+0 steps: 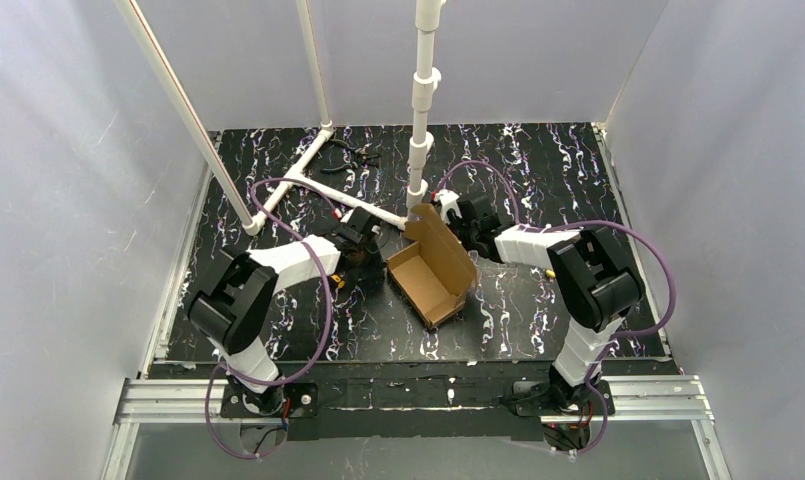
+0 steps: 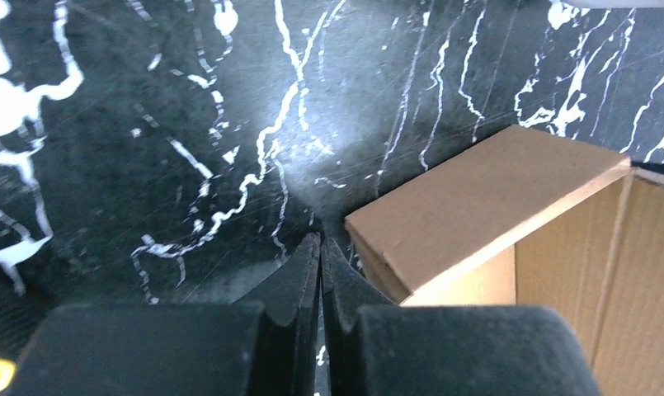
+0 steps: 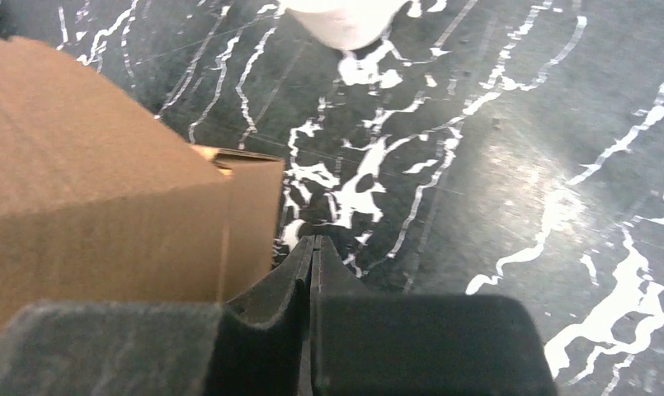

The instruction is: Fold the paper box

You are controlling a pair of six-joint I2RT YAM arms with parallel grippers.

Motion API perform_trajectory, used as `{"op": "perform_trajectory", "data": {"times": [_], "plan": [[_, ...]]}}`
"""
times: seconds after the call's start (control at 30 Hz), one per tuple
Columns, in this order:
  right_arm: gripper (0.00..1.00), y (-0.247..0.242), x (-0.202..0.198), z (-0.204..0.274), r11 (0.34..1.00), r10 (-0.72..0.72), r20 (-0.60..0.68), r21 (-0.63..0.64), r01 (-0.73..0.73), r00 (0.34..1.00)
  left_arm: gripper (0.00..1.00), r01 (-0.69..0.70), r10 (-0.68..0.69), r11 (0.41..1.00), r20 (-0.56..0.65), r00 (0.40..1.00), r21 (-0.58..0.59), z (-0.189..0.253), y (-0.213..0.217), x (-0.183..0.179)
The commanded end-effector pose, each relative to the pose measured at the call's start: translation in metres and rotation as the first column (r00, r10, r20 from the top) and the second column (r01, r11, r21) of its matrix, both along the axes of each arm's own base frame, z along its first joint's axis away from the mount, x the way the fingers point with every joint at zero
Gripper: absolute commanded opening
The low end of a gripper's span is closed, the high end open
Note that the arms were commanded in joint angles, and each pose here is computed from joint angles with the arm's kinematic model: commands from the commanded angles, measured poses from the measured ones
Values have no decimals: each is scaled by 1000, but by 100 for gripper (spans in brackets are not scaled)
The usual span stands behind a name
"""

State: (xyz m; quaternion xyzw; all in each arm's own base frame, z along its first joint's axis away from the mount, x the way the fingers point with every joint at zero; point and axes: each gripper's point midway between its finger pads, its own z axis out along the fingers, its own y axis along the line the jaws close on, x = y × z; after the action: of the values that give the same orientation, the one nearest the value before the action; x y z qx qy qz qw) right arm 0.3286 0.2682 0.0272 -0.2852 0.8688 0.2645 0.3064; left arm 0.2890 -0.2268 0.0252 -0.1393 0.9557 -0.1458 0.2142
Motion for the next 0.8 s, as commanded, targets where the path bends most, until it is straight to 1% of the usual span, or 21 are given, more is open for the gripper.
{"op": "perform_trajectory", "data": {"times": [0.0, 0.1, 0.17, 0.3, 0.5, 0.63, 0.77], "plan": [[9, 1, -32, -32, 994, 70, -99, -79, -78, 993, 0, 45, -44, 997, 9, 999, -65, 6, -21, 11], [9, 3, -36, -35, 993, 81, -122, -78, -91, 989, 0, 60, -61, 993, 1, 998, -101, 7, -29, 11], [9, 3, -33, -31, 993, 83, -110, -77, -91, 991, 0, 63, -64, 992, 1, 998, -107, 7, -28, 7], [10, 7, -36, -25, 993, 105, -110, -50, -111, 988, 0, 63, -60, 991, 26, 998, -118, 12, -27, 8], [11, 19, -50, -21, 985, 175, -152, 18, -174, 973, 0, 108, -101, 979, 48, 994, -172, 21, -46, 19], [11, 13, -52, -32, 987, 154, -191, -19, -161, 969, 0, 121, -114, 975, 52, 992, -184, 23, -51, 21], [14, -5, -35, -36, 986, 108, -165, -108, -127, 980, 0, 102, -98, 986, 35, 995, -131, 21, -36, 13]]}}
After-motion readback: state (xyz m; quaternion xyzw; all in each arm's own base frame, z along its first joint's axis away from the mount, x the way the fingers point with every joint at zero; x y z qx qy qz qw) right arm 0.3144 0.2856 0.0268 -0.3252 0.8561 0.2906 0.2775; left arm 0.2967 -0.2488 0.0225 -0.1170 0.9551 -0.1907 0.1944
